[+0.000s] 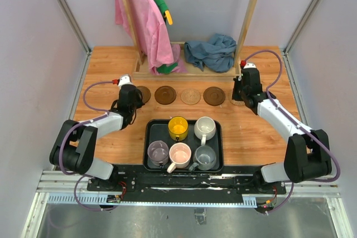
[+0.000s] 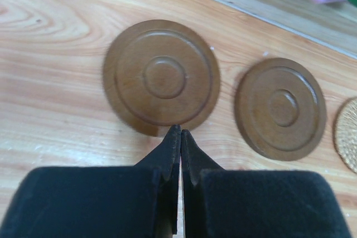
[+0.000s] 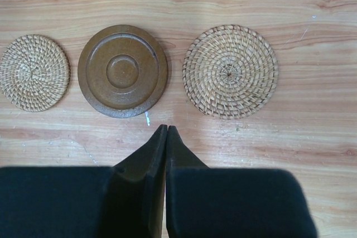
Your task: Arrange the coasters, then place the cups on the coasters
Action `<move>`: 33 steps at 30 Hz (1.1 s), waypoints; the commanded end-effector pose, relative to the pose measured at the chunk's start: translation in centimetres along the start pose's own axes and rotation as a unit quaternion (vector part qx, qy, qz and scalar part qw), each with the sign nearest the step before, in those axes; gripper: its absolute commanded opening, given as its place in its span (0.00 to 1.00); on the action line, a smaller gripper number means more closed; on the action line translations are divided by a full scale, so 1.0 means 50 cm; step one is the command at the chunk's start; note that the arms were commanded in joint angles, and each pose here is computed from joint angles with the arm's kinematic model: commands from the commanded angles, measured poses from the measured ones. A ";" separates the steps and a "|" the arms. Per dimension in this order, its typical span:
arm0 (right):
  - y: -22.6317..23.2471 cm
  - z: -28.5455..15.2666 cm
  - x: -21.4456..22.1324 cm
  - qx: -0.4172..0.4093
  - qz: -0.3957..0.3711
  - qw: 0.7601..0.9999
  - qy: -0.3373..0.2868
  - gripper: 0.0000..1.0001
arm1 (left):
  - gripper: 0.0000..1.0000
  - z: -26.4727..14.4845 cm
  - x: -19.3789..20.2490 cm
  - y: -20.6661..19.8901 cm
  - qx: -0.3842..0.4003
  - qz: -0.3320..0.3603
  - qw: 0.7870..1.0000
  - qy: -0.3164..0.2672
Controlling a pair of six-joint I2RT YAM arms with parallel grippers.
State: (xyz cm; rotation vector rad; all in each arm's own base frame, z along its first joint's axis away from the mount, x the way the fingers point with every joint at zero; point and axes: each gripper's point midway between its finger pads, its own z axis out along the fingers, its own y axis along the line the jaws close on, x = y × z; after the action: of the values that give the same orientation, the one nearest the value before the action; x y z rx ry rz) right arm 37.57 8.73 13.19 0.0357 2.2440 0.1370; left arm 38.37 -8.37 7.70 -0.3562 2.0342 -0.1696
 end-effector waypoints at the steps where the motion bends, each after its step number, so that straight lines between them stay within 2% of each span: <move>1: 0.012 0.011 -0.002 0.000 -0.012 1.000 0.002 0.01 | 0.00 0.007 0.012 0.047 -0.054 -0.034 0.998 0.010; 10: 0.018 0.022 0.001 -0.007 -0.013 1.000 0.006 0.01 | 0.01 0.017 0.042 0.078 -0.088 -0.047 0.994 0.035; 22: 0.021 0.030 0.008 -0.011 -0.016 1.000 0.013 0.01 | 0.01 0.033 0.082 0.086 -0.084 -0.068 0.991 0.081; 33: 0.022 0.036 0.007 -0.011 -0.016 1.000 0.014 0.01 | 0.01 0.051 0.091 0.079 -0.078 -0.061 0.991 0.089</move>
State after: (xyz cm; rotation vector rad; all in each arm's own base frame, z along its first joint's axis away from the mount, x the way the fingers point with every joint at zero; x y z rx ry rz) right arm 37.75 8.89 10.71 0.0238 2.3068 0.1253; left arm 37.59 -5.91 2.13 -0.5823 2.1938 -0.1185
